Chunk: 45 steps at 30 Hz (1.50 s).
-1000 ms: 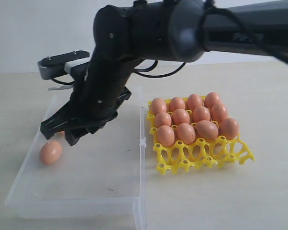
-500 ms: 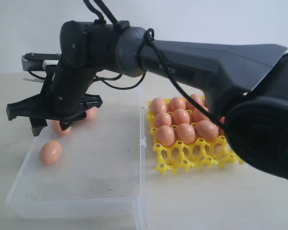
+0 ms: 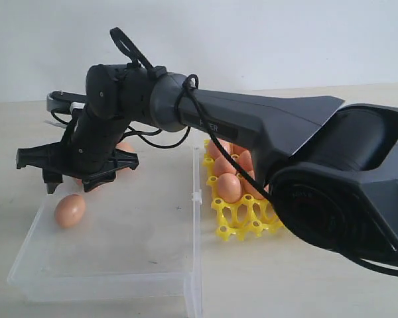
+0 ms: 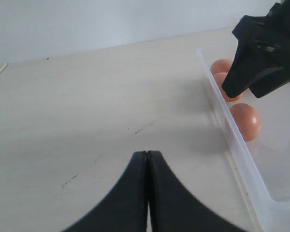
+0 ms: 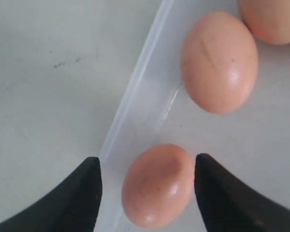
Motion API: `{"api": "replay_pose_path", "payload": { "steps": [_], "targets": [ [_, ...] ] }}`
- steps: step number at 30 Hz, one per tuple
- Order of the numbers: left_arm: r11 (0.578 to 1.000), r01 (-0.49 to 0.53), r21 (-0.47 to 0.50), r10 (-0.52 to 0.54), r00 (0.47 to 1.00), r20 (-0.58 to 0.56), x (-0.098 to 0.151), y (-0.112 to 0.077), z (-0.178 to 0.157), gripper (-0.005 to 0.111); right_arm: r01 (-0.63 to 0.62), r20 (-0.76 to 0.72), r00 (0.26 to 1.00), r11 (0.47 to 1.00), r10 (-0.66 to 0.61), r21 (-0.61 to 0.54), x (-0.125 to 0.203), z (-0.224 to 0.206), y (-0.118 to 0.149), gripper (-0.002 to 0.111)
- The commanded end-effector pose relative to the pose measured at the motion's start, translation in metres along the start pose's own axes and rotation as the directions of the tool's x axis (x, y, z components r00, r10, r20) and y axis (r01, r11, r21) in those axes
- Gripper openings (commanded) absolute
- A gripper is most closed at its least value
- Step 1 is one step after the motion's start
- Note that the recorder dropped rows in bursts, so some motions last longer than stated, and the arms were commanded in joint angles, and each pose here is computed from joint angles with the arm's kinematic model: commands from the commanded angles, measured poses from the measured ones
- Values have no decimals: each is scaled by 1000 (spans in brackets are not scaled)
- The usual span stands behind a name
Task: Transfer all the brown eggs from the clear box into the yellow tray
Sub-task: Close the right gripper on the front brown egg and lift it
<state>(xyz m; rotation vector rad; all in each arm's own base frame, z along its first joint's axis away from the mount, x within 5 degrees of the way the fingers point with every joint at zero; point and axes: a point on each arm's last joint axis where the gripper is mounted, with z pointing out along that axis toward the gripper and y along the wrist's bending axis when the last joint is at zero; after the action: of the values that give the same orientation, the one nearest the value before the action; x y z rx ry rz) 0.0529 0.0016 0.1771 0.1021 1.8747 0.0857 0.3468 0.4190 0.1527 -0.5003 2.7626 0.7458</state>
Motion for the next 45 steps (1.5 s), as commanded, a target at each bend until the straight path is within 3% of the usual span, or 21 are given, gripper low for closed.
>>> {"api": "replay_pose_path", "payload": {
  "steps": [1, 28, 30, 32, 34, 35, 45],
  "targets": [
    [1000, 7, 6, -7, 1000, 16, -2, 0, -1, 0, -12, 21, 1000, 1000, 12, 12, -5, 1, -5, 56],
    [1000, 7, 6, -7, 1000, 16, -2, 0, -1, 0, -70, -100, 992, 996, 75, 57, 13, 38, -25, 55],
    [1000, 7, 6, -7, 1000, 16, -2, 0, -1, 0, -70, -90, 993, 996, 75, 52, 13, 38, -25, 50],
    [1000, 7, 6, -7, 1000, 16, -2, 0, -1, 0, -20, -91, 995, 998, 25, 57, 12, 38, -26, 32],
    [1000, 7, 6, -7, 1000, 16, -2, 0, -1, 0, 44, -103, 994, 997, -38, 57, 13, 37, -26, 6],
    [1000, 7, 6, -7, 1000, 16, -2, 0, -1, 0, 62, -106, 993, 996, -56, 57, 13, 36, -26, 0],
    [1000, 7, 6, -7, 1000, 16, -2, 0, -1, 0, 174, -68, 983, 983, -170, 64, 6, 15, -14, 0]
  ]
}}
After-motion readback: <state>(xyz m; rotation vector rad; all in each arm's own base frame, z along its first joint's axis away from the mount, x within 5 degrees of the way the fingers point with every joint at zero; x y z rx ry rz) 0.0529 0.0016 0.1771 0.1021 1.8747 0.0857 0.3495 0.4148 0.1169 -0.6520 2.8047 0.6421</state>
